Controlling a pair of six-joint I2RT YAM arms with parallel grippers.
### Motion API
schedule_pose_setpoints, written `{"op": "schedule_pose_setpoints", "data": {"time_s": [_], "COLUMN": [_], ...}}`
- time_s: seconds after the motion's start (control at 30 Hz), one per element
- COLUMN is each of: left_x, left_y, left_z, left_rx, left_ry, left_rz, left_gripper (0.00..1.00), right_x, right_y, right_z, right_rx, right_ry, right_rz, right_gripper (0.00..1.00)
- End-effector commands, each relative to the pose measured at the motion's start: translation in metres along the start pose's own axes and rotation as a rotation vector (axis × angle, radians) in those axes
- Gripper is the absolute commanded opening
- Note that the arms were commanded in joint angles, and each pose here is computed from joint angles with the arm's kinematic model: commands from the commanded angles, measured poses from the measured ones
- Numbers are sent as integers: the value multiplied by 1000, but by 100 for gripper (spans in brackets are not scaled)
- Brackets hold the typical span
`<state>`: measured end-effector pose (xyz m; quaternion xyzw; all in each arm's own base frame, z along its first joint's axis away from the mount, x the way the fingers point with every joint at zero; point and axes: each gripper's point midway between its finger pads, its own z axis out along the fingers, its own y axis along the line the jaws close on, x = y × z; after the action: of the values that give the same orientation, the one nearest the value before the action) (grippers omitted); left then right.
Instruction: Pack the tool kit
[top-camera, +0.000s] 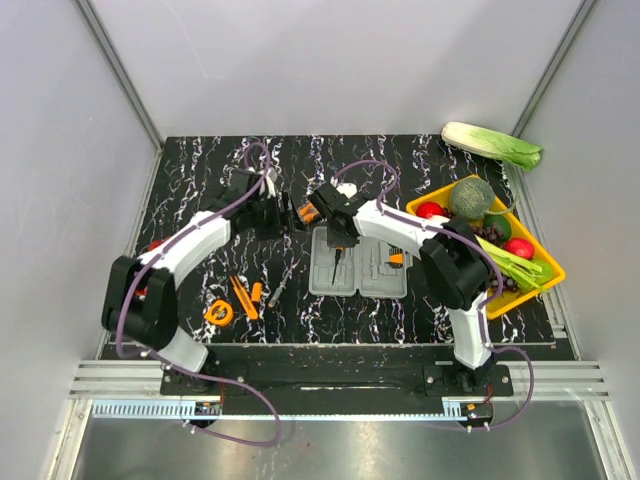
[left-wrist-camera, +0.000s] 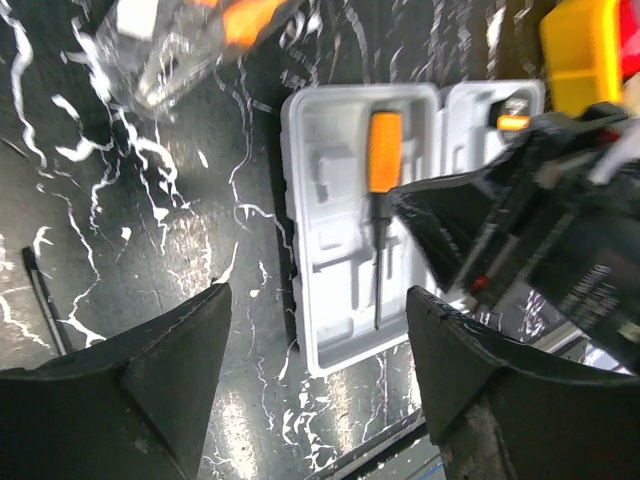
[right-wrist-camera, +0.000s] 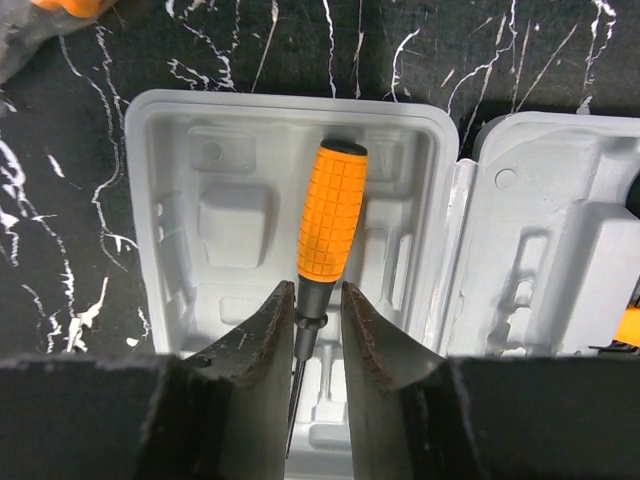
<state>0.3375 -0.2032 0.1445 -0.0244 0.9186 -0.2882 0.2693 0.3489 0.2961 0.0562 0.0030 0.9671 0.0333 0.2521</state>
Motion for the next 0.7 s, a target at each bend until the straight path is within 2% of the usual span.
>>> {"op": "schedule_pose_setpoints", "data": {"time_s": [0.0,0.13,0.3,0.5,0.6,0.67], "left_x": [29,45,55,74,73,70], "left_y": [5,-1,-7,10,16,14], "left_z": [33,48,61,80,81,80], "left_rx": [57,112,106,-17,-57,-55], "left_ry": [122,179,214,281,284,273], "left_rz": [-55,-88,-90,-108,-104,-102], "left_gripper": [72,72,72,65,63,63], "right_x": [-1,4,8,9,9,8], "right_y": [3,3,-1,-4,-7,-5], "right_z": [5,11,14,14,12,9], "right_rx": [4,15,25,30,31,22], "right_ry": [16,28,37,36,30,28], "right_rz": [-17,-21,-26,-45,-54,-52], "right_gripper": [29,28,24,17,18,21]}}
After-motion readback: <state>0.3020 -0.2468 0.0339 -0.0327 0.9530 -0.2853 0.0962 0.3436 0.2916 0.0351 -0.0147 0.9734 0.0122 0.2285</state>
